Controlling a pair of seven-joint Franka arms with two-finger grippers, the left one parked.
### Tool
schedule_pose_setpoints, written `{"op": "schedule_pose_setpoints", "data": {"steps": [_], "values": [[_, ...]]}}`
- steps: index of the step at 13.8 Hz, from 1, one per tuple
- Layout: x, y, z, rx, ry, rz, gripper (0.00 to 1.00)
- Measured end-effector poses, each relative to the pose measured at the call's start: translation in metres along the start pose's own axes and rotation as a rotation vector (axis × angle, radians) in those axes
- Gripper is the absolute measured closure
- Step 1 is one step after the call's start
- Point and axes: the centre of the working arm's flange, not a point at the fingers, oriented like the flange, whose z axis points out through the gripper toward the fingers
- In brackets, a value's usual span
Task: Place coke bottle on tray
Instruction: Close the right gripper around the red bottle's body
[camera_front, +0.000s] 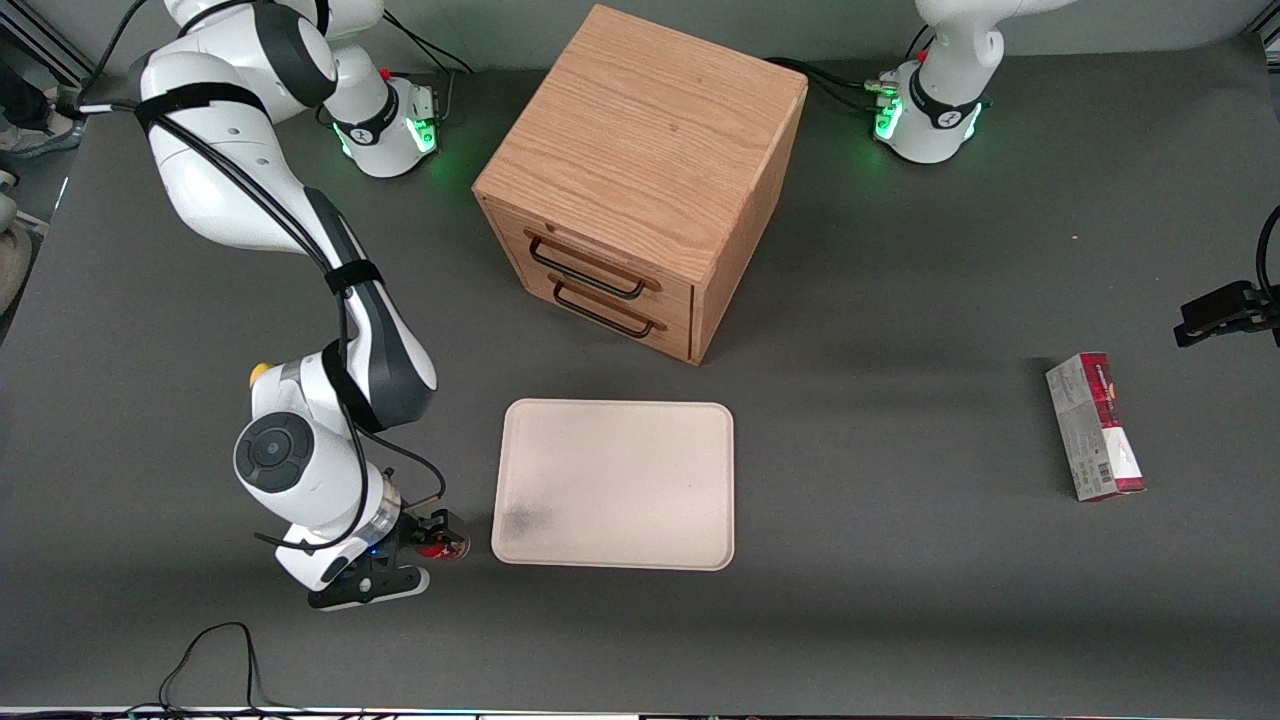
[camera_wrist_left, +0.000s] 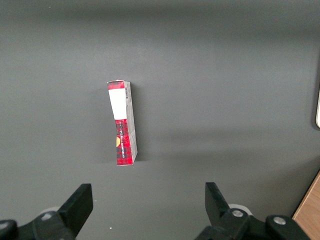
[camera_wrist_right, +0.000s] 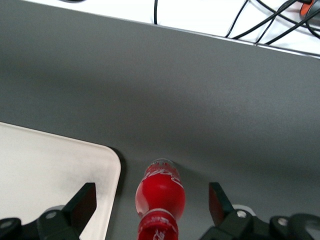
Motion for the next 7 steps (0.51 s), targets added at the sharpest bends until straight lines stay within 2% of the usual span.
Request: {"op": "schedule_pose_setpoints", "data": {"steps": [5,7], "values": [[-0.0046,0.0003,0.009,-0.005,-0.038,-0.001,0.04],[-0.0074,0.0008,0.0111,-0.009,-0.064,-0.002,0.2]]}}
